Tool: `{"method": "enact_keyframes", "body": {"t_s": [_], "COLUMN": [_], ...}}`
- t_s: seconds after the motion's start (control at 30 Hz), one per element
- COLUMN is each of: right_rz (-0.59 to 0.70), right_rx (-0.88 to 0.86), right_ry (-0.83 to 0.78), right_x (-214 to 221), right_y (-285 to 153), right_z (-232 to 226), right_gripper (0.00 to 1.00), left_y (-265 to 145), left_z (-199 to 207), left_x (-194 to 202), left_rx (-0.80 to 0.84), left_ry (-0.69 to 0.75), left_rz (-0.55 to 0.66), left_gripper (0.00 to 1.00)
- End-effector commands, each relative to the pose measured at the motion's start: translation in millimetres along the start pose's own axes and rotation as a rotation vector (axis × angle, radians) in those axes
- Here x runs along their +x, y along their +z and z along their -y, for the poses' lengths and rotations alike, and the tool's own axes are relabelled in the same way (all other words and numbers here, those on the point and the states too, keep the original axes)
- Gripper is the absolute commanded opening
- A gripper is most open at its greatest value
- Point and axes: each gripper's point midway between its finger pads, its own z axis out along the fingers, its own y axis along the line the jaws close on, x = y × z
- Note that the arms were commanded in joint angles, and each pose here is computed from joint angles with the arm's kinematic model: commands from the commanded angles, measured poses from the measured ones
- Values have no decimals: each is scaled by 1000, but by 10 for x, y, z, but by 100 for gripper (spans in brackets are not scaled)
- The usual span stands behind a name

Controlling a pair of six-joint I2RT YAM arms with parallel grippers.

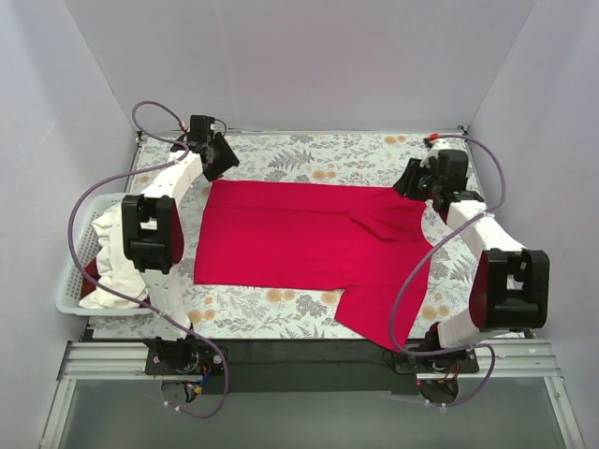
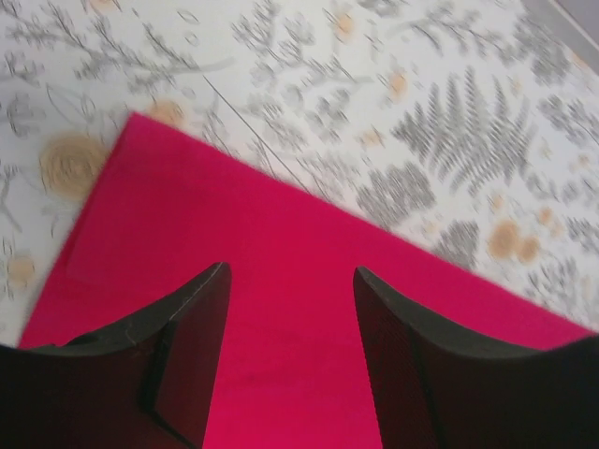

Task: Fold and stack the t-shirts
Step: Fold the tshirt

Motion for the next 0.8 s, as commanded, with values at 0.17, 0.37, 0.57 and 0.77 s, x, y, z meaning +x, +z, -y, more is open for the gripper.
{"method": "enact_keyframes", "body": {"t_s": [0.17, 0.37, 0.57, 0.77], "right_rz": [-249, -327, -364, -351], "right_rx": [150, 135, 186, 255], "right_ry": [-288, -408, -466, -525], "right_x": [1023, 1320, 1411, 1285], "right_y": [-198, -157, -18, 127], "right_z": [-132, -293, -297, -243], "right_gripper": [43, 43, 43, 43], "left_y": [-1070, -1145, -1010, -986], "left_z": [190, -219, -464, -424], "left_x": [500, 1105, 1374, 1374], "left_rx": [51, 9, -18, -9], "left_ry": [173, 238, 257, 262], "left_rz": [100, 72, 49, 39], "left_gripper": [55, 54, 54, 54]}}
